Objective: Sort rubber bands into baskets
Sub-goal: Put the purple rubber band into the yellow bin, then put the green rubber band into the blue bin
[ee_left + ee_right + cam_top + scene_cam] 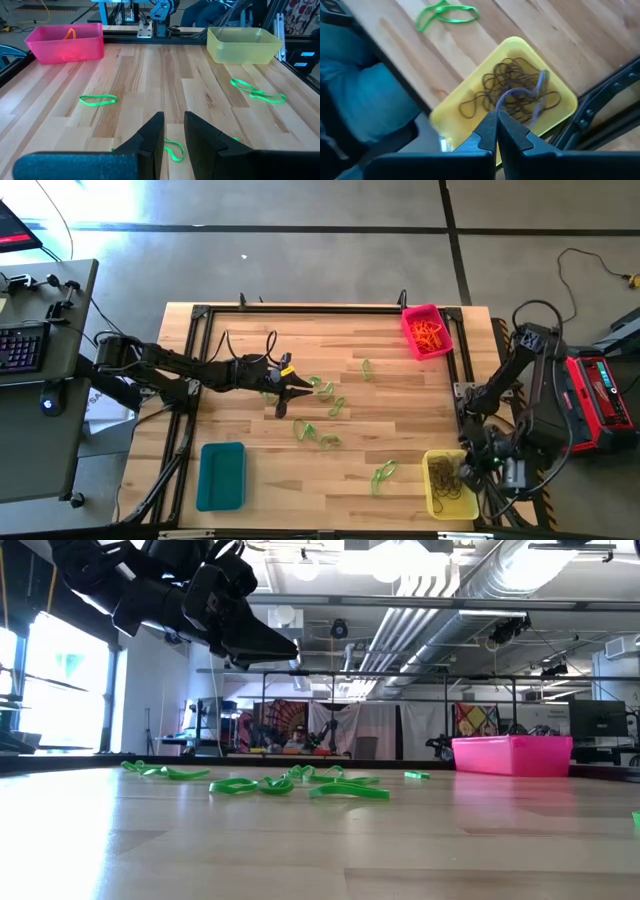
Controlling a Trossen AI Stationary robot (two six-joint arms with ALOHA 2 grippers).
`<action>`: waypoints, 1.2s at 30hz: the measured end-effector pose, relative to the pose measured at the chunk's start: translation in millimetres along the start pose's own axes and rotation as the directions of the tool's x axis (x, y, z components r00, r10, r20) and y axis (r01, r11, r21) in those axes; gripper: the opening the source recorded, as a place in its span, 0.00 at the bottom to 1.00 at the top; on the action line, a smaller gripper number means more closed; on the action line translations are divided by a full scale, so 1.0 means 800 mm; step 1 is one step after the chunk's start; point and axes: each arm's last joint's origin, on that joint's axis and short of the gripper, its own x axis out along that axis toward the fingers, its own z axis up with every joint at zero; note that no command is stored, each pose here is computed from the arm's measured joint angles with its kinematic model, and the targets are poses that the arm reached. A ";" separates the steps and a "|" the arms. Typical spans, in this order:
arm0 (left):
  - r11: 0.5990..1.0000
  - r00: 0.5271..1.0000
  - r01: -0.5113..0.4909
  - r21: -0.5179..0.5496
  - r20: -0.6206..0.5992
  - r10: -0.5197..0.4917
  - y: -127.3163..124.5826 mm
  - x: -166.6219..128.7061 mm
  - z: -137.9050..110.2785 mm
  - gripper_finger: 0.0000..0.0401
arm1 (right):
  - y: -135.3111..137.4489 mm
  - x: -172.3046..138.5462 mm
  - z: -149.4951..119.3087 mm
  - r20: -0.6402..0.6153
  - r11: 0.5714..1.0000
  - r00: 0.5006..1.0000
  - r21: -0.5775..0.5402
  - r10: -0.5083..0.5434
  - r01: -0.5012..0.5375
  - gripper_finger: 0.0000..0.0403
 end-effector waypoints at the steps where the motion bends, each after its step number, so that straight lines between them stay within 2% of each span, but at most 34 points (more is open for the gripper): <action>1: 1.000 1.000 0.000 0.000 0.000 0.000 0.000 0.000 0.000 0.16 | -0.002 0.005 -0.001 0.002 1.000 1.000 -0.005 -0.013 0.013 0.00; 5: 1.000 1.000 0.000 0.000 0.000 0.000 0.000 0.000 0.000 0.16 | -0.008 0.029 -0.003 -0.020 0.997 0.998 -0.053 -0.054 0.053 0.00; 11: 1.000 1.000 0.000 -0.001 0.000 0.000 0.000 0.000 0.000 0.16 | -0.003 0.072 -0.014 -0.121 0.964 0.985 -0.251 -0.123 0.090 0.00; 16: 1.000 1.000 -0.004 -0.008 0.000 0.004 0.000 0.000 0.000 0.16 | 0.005 0.108 -0.022 -0.171 0.950 0.976 -0.303 -0.138 0.082 0.00; 18: 1.000 1.000 -0.017 -0.011 0.003 0.017 0.001 0.000 0.000 0.16 | 0.011 0.119 -0.024 -0.207 0.955 0.969 -0.288 -0.134 0.071 0.00; 22: 1.000 1.000 -0.021 -0.019 0.003 0.021 0.001 0.000 0.000 0.16 | 0.021 0.132 -0.022 -0.237 0.979 0.963 -0.188 -0.129 0.084 0.02; 28: 0.999 1.000 -0.021 -0.027 0.000 0.021 0.001 0.000 0.000 0.16 | 0.028 0.137 -0.005 -0.232 0.993 0.966 -0.042 -0.113 0.106 0.14; 33: 0.999 1.000 -0.021 -0.038 -0.002 0.021 0.001 0.000 0.000 0.16 | 0.028 0.140 0.010 -0.249 0.990 0.959 -0.014 -0.137 0.138 0.28; 36: 0.999 1.000 -0.022 -0.046 -0.014 0.021 0.001 0.000 -0.002 0.16 | 0.028 0.138 0.018 -0.276 0.985 0.948 -0.104 -0.159 0.135 0.35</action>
